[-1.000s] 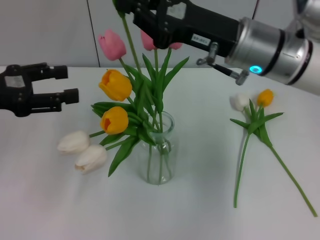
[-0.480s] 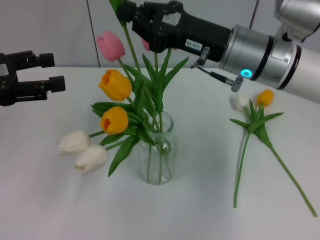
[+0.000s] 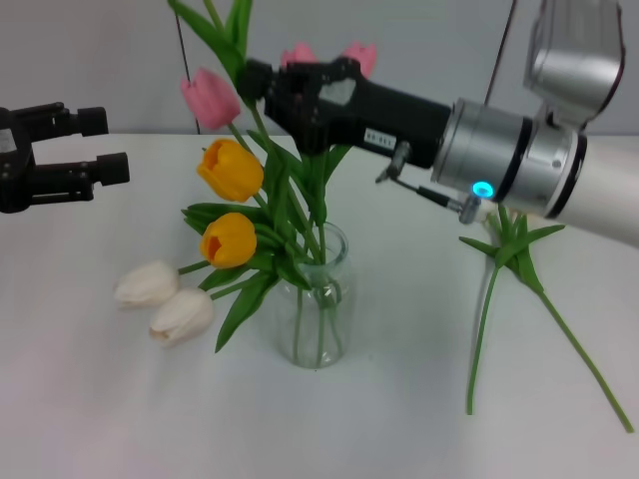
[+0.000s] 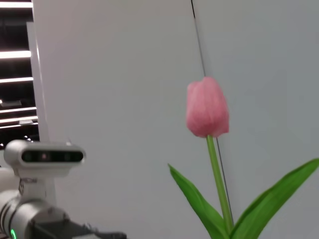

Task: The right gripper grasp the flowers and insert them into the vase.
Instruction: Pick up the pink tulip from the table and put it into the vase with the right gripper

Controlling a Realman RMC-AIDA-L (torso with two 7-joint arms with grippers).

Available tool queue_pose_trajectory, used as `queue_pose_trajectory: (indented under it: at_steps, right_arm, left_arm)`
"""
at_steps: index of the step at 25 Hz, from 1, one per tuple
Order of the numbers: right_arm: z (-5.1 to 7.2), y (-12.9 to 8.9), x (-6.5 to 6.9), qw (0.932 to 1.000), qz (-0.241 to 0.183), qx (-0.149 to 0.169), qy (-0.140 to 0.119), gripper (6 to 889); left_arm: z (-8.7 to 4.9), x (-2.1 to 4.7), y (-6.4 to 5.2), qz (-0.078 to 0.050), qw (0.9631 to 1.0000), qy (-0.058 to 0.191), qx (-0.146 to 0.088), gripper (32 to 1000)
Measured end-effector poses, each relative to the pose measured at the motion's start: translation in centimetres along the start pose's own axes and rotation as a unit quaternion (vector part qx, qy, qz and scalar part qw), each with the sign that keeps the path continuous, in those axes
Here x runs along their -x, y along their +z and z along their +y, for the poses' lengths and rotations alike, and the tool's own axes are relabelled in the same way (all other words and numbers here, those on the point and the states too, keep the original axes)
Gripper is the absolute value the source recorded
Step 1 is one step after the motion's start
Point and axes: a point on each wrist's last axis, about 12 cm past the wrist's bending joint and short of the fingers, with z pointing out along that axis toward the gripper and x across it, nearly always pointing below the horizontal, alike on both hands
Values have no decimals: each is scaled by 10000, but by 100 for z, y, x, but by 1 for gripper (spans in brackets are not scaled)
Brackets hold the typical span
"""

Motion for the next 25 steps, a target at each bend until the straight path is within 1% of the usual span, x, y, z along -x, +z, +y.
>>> queue_pose_trajectory:
  at_steps: [3, 5, 7, 10, 12, 14, 19, 25]
  right_arm:
    - [31, -80, -134, 9999, 120, -94, 70, 42]
    - [46, -179, -240, 9995, 210, -210, 140, 42]
    - [54, -289, -333, 9988, 267, -347, 217, 42]
    - [71, -403, -427, 9976, 328, -473, 377, 42]
    - [79, -448, -473, 9966, 380, -530, 498, 42]
    - [81, -500, -522, 9953, 442, -626, 587, 42]
    - [95, -607, -611, 9933, 530, -770, 683, 42]
    - [96, -645, -609, 9923, 476, -788, 829, 102]
  left_arm:
    - [3, -7, -3, 3, 10000, -9, 26, 830]
    - [6, -14, -7, 8, 10000, -16, 49, 830]
    - [-2, -37, -23, 19, 10000, -41, 73, 830]
    - [-22, -86, -63, 34, 9999, -96, 117, 830]
    - [-30, -104, -73, 33, 9998, -118, 134, 830]
    - [-32, -107, -70, 28, 9998, -122, 134, 830]
    - [-30, -101, -59, 17, 9999, -114, 124, 830]
    - [-33, -110, -64, 18, 9998, -119, 130, 830]
